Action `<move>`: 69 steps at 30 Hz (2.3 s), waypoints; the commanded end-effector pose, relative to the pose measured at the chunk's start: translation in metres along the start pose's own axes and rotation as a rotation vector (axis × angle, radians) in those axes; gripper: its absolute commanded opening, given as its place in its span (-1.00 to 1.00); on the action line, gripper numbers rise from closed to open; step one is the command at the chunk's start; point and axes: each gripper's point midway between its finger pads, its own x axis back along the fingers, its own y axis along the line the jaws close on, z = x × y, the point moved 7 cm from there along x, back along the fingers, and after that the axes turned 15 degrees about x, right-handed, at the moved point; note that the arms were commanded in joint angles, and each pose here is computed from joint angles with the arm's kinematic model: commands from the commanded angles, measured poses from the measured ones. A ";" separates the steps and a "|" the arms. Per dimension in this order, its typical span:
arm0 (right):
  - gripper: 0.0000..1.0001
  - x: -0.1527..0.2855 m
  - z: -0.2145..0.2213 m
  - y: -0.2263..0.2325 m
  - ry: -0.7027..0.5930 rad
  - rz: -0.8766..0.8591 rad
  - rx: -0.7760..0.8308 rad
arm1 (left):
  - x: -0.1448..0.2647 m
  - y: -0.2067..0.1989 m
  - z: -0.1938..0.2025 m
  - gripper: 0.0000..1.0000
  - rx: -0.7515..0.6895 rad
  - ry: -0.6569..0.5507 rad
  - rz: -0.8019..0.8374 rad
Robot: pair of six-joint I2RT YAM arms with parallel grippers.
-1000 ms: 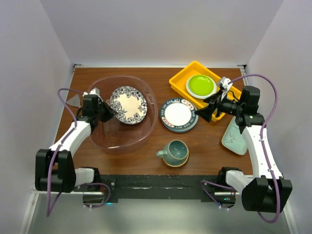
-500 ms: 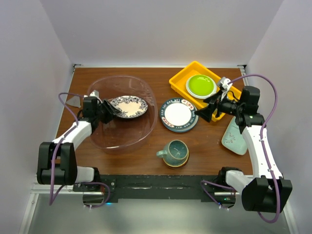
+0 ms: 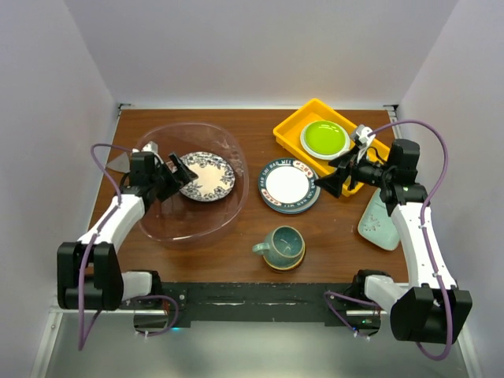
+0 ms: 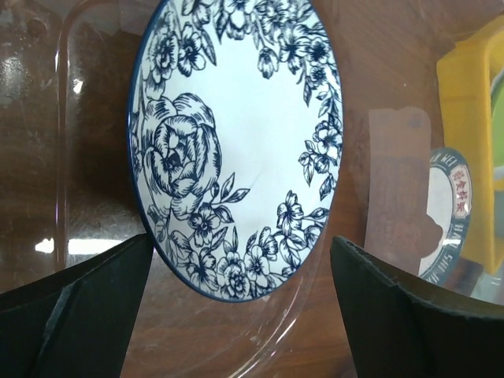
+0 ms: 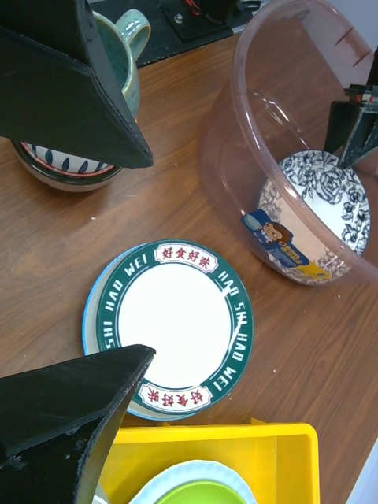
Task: Place the mixed dishes into the plastic bin
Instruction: Place the plate in the plastic bin, then pick up the plate at the center of the board.
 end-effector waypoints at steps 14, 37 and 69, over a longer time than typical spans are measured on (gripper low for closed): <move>0.96 0.004 -0.012 -0.006 -0.005 0.037 0.073 | 0.091 -0.075 -0.037 1.00 -0.235 -0.231 0.277; 0.96 0.002 -0.007 -0.005 -0.004 0.010 0.093 | 0.169 -0.079 -0.021 1.00 -0.613 -0.387 0.442; 0.96 -0.003 0.006 -0.004 -0.001 -0.059 0.100 | 0.139 -0.046 0.016 1.00 -0.670 -0.304 0.600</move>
